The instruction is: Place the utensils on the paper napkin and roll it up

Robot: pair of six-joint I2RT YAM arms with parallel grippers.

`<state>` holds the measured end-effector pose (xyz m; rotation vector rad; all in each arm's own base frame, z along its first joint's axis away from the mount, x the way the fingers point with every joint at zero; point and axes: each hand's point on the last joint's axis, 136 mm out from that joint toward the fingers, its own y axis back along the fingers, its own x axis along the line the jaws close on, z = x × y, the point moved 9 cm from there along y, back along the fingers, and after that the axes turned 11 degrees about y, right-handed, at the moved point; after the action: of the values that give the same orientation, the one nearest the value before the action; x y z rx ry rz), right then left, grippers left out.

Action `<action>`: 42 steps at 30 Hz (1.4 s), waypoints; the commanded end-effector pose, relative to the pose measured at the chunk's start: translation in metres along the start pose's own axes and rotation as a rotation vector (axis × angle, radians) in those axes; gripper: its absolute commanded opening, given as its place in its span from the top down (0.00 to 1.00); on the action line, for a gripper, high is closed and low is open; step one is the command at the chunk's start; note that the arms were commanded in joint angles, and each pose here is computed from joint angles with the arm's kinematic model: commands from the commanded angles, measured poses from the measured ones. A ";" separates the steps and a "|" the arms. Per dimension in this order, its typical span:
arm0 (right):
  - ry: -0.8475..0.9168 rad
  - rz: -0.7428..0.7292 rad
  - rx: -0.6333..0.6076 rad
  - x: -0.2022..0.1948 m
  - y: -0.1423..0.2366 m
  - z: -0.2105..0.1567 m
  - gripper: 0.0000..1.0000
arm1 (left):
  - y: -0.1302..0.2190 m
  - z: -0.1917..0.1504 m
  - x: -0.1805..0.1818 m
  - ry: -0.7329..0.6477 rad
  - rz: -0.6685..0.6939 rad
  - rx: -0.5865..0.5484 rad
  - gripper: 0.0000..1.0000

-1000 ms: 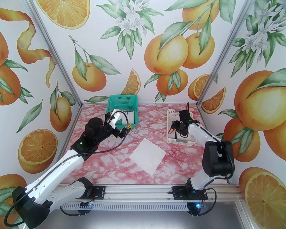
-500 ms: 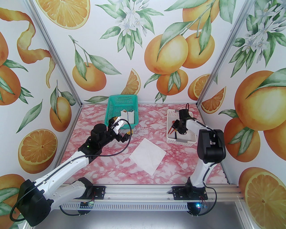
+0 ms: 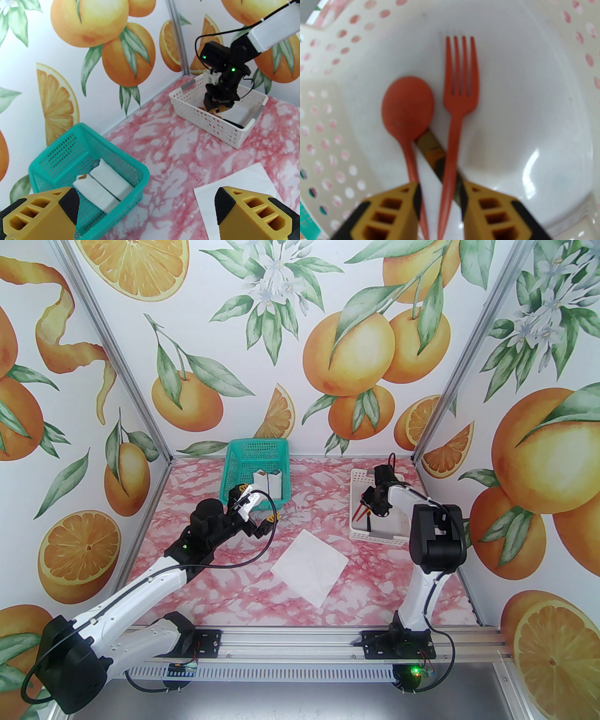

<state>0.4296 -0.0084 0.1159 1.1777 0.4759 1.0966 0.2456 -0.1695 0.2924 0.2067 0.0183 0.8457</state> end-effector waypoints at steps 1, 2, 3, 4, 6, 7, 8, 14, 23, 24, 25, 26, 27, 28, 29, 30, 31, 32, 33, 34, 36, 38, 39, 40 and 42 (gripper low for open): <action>-0.021 -0.025 0.004 -0.008 -0.009 0.007 0.67 | -0.001 0.002 0.000 -0.011 -0.012 -0.015 0.00; -0.022 -0.025 0.007 -0.008 -0.010 0.007 0.67 | -0.001 0.002 0.000 -0.011 -0.012 -0.014 0.00; -0.020 -0.025 0.011 -0.009 -0.011 0.007 0.67 | -0.001 0.002 0.000 -0.011 -0.010 -0.014 0.00; -0.020 -0.027 0.013 -0.009 -0.011 0.007 0.68 | -0.001 0.002 0.000 -0.012 -0.010 -0.014 0.00; -0.019 -0.031 0.016 -0.010 -0.013 0.008 0.68 | -0.001 0.001 0.000 -0.012 -0.011 -0.011 0.00; -0.015 -0.031 0.022 -0.011 -0.015 0.008 0.69 | -0.002 0.001 0.000 -0.013 -0.011 -0.009 0.00; -0.014 -0.030 0.023 -0.010 -0.016 0.008 0.70 | -0.002 0.000 0.000 -0.013 -0.011 -0.006 0.00; -0.013 -0.031 0.032 -0.010 -0.020 0.009 0.71 | -0.002 0.001 0.000 -0.016 -0.009 -0.006 0.00; -0.015 -0.023 0.038 -0.010 -0.022 0.009 0.81 | -0.002 0.001 0.000 -0.019 -0.012 -0.004 0.00; -0.014 -0.023 0.035 -0.010 -0.021 0.009 0.83 | -0.002 0.001 0.000 -0.018 -0.012 -0.003 0.00; -0.014 -0.022 0.032 -0.010 -0.020 0.009 0.83 | -0.002 0.001 0.000 -0.018 -0.012 -0.003 0.00; -0.013 -0.022 0.027 -0.009 -0.018 0.010 0.84 | -0.002 0.001 0.000 -0.018 -0.012 -0.003 0.00; -0.014 -0.021 0.021 -0.009 -0.016 0.011 0.85 | -0.002 0.001 0.000 -0.018 -0.013 -0.003 0.00; -0.012 -0.019 0.018 -0.009 -0.015 0.012 0.85 | -0.002 0.001 0.000 -0.018 -0.014 -0.003 0.00; -0.010 -0.016 0.010 -0.008 -0.012 0.013 0.86 | -0.002 0.001 0.000 -0.019 -0.013 -0.002 0.00; -0.009 -0.015 0.001 -0.007 -0.009 0.014 0.86 | -0.002 0.001 0.000 -0.020 -0.013 -0.004 0.00; -0.009 -0.016 -0.004 -0.007 -0.007 0.015 0.86 | -0.002 0.002 0.000 -0.020 -0.013 -0.005 0.00; -0.007 -0.013 -0.015 -0.006 -0.003 0.017 0.86 | -0.002 0.002 0.000 -0.020 -0.014 -0.005 0.00; -0.004 -0.014 -0.021 -0.006 0.000 0.018 0.86 | -0.001 0.002 0.000 -0.020 -0.012 -0.006 0.00; -0.001 -0.013 -0.028 -0.005 0.003 0.019 0.86 | -0.001 0.002 0.000 -0.020 -0.015 -0.007 0.00; 0.004 -0.012 -0.041 -0.005 0.009 0.021 0.86 | -0.001 0.002 -0.001 -0.020 -0.017 -0.006 0.00; 0.009 -0.006 -0.055 -0.003 0.015 0.023 0.86 | -0.001 0.002 0.000 -0.021 -0.015 -0.007 0.00; 0.010 -0.004 -0.059 -0.003 0.017 0.023 0.86 | -0.001 0.002 0.000 -0.021 -0.017 -0.006 0.00; 0.013 -0.001 -0.066 -0.002 0.020 0.025 0.86 | -0.001 0.003 0.000 -0.020 -0.016 -0.007 0.00; 0.017 0.002 -0.080 -0.001 0.027 0.027 0.86 | 0.000 0.003 0.000 -0.021 -0.017 -0.009 0.00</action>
<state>0.4387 -0.0191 0.1203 1.1629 0.4715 1.0964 0.2461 -0.1705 0.2903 0.2162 0.0173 0.8371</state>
